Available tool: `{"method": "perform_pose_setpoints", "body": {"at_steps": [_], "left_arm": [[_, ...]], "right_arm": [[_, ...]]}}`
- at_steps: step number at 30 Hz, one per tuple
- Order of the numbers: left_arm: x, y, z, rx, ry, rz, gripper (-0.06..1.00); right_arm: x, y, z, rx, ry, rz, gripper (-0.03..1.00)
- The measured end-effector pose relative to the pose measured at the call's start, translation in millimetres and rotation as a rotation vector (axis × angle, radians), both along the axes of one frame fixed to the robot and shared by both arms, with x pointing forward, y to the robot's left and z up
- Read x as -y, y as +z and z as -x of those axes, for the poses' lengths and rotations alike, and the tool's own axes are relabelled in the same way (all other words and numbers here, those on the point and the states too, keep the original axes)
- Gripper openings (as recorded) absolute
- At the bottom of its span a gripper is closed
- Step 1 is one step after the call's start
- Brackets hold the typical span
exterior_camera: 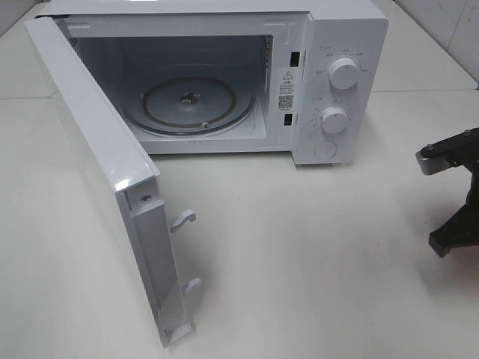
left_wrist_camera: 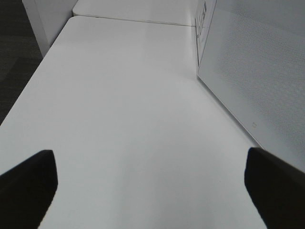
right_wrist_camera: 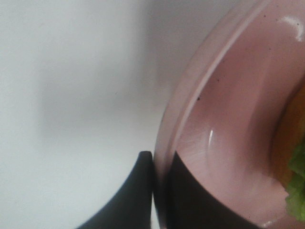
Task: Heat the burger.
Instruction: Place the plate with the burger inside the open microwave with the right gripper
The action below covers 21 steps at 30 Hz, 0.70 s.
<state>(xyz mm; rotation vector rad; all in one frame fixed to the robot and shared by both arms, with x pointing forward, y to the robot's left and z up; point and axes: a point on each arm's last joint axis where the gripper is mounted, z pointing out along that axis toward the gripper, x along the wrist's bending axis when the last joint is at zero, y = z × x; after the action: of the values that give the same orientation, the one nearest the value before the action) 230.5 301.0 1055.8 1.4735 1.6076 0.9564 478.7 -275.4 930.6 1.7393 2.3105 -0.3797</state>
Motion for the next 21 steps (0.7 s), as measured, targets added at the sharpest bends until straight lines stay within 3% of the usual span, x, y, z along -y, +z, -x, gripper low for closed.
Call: {"method": "perform_pose_setpoints", "body": {"at_steps": [8, 10, 13, 15, 18, 20, 21], "left_arm": [[0, 0, 0, 0.000, 0.000, 0.000, 0.99], [0, 0, 0, 0.000, 0.000, 0.000, 0.99], [0, 0, 0, 0.000, 0.000, 0.000, 0.99], [0, 0, 0, 0.000, 0.000, 0.000, 0.99], [0, 0, 0, 0.000, 0.000, 0.000, 0.99], [0, 0, 0, 0.000, 0.000, 0.000, 0.99], [0, 0, 0, 0.000, 0.000, 0.000, 0.99]], "right_arm": [[-35, 9, 35, -0.019, 0.180, 0.044, 0.05], [-51, 8, 51, -0.031, 0.287, 0.055, 0.05], [-56, 7, 54, -0.034, 0.315, 0.058, 0.05], [-72, 6, 63, -0.029, 0.421, 0.059, 0.05], [-76, 6, 64, -0.022, 0.451, 0.058, 0.05], [-92, 6, 69, 0.003, 0.598, 0.054, 0.05], [-92, 6, 69, 0.003, 0.598, 0.054, 0.05]]}}
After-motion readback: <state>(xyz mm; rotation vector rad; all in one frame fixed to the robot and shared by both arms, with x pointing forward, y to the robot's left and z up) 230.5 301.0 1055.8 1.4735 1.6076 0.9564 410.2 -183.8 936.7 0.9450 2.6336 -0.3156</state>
